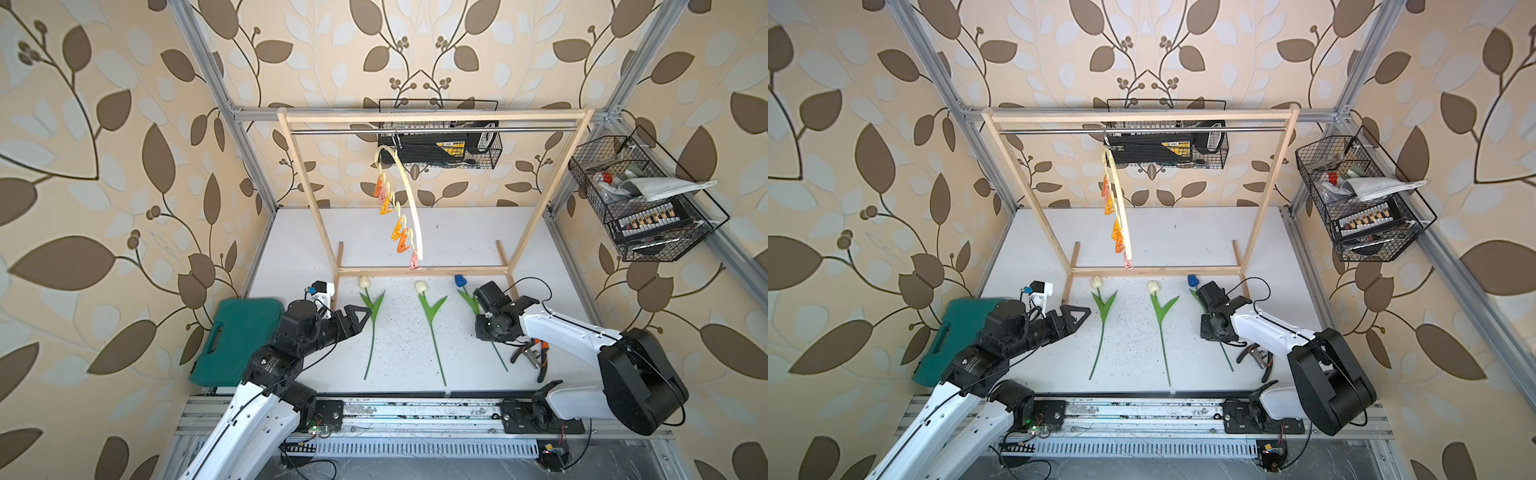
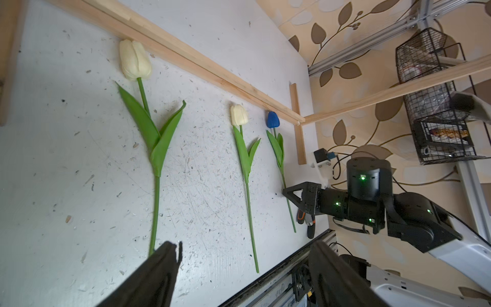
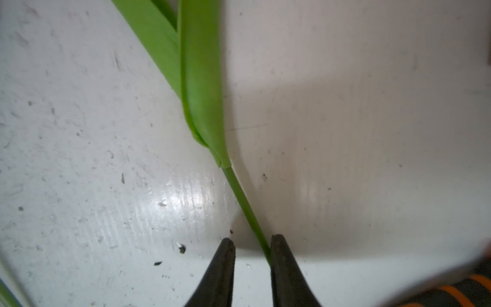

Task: Dry the flowers on a clothes hanger
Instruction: Pick up the flower at the center of the board.

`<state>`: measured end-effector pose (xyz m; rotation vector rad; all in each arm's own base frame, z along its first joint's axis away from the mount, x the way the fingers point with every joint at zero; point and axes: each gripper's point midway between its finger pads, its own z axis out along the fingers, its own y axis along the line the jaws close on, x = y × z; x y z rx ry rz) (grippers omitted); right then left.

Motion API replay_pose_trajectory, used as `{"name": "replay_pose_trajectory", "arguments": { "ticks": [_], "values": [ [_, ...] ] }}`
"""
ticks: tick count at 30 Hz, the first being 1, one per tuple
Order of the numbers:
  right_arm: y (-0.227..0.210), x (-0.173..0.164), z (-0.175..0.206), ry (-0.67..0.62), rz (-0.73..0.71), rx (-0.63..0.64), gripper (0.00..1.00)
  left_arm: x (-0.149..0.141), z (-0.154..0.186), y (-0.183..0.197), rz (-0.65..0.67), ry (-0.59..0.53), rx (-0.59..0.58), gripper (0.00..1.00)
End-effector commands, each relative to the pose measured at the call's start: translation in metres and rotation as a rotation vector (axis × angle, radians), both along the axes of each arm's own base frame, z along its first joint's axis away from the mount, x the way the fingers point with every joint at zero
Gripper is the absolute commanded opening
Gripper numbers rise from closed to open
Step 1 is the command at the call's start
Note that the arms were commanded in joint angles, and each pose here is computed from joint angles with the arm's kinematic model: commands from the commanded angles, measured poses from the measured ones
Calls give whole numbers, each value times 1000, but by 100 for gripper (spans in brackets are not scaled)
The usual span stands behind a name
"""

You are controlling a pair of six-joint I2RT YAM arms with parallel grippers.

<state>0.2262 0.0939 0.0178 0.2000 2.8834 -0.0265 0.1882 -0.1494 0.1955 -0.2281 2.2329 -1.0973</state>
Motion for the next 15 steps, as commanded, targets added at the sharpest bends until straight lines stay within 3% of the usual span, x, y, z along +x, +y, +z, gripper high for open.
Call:
{"name": "replay_pose_trajectory", "arguments": {
  "ticks": [1, 12, 15],
  "values": [
    [7, 2, 3, -11, -7, -14, 27, -2, 14, -6, -41, -60, -22, 78],
    [20, -5, -6, -11, -7, -31, 25, 1, 19, -17, -74, -74, -33, 75],
    [22, -7, -8, -22, -12, -51, 12, 3, 15, -24, -74, -79, -60, 75]
  ]
}}
